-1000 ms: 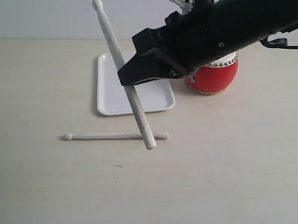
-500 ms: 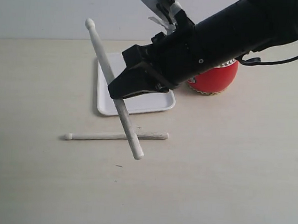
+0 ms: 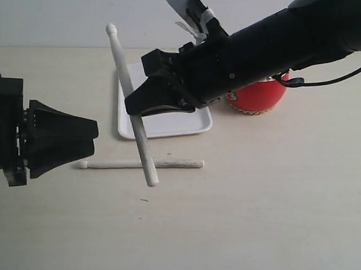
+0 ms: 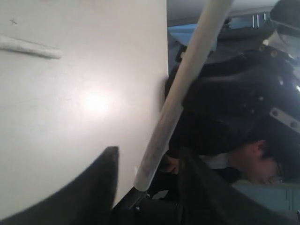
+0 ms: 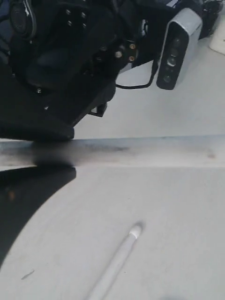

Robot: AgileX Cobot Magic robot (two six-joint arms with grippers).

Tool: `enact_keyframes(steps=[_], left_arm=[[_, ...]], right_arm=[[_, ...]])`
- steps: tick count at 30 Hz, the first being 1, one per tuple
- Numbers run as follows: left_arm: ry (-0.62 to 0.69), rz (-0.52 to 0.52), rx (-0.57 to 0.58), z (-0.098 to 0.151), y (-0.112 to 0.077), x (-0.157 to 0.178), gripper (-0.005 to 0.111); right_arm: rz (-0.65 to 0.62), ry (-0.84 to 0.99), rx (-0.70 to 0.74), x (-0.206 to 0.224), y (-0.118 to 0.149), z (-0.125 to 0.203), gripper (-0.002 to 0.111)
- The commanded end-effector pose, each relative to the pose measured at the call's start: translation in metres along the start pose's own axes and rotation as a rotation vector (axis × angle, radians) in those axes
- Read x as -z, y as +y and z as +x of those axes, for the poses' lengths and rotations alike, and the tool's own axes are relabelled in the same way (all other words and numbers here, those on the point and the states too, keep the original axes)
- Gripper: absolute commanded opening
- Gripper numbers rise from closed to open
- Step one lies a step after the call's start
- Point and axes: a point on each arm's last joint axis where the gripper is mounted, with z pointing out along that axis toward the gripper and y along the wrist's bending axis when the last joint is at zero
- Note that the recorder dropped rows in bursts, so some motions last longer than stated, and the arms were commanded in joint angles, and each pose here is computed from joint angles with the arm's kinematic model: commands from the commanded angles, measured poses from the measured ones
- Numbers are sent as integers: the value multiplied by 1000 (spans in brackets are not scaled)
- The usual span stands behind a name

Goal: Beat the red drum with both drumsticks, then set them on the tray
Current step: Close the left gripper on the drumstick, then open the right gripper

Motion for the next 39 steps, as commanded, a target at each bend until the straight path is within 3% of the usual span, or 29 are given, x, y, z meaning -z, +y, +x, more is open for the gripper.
enact_keyframes(steps=[1, 13, 18, 22, 34, 36, 39], left_arm=[[20, 60, -62, 0, -3, -2, 69], [-6, 9, -145, -3, 1, -2, 67], [6, 3, -153, -2, 2, -2, 48], [5, -4, -154, -2, 2, -2, 39], [41, -22, -172, 1, 4, -2, 38], [41, -23, -167, 1, 4, -2, 30], [41, -23, -165, 1, 4, -2, 9]], right_arm=[[-54, -58, -70, -4, 0, -5, 0], [-73, -63, -119, -57, 29, 9, 0], [-59, -76, -141, -57, 28, 8, 0], [-64, -72, -145, -57, 29, 9, 0], [-68, -73, -183, -57, 29, 8, 0], [-72, -69, -183, -57, 29, 9, 0], [-73, -68, -183, -57, 29, 9, 0]])
